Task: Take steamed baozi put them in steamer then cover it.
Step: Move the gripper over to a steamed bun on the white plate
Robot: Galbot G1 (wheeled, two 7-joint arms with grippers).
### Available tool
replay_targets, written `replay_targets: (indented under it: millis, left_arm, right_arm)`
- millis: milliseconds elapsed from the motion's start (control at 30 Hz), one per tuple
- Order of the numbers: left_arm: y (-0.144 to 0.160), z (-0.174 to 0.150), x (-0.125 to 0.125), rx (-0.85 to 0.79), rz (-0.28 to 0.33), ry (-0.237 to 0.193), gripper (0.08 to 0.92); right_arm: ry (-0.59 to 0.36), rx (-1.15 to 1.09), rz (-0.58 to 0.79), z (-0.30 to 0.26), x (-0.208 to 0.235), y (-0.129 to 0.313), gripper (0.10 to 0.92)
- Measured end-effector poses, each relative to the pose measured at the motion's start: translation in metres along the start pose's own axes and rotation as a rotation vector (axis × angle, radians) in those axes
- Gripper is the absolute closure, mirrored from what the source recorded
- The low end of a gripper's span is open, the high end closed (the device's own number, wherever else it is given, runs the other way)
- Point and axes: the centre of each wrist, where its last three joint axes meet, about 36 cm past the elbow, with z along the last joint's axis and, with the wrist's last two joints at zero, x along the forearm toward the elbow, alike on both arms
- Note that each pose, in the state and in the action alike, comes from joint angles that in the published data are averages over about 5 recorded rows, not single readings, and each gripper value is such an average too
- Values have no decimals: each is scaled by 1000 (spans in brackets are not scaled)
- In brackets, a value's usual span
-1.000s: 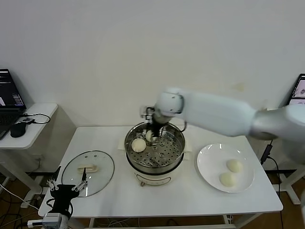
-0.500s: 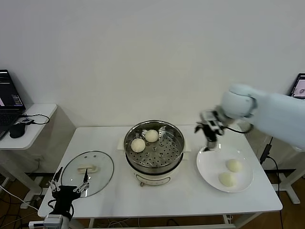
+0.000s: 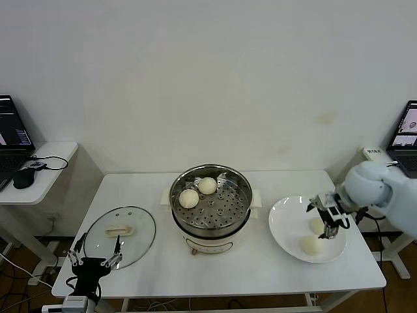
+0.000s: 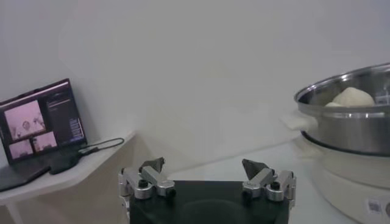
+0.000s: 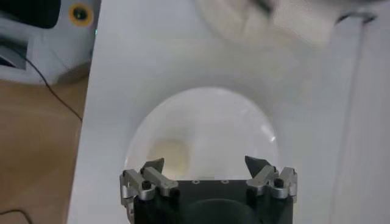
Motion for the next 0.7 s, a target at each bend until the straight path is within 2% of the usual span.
replay_targets:
  millis: [700]
  left_arm:
    - [2, 2, 0, -13, -10, 11, 177]
  right_arm:
    - [9, -79, -35, 18, -88, 15, 199]
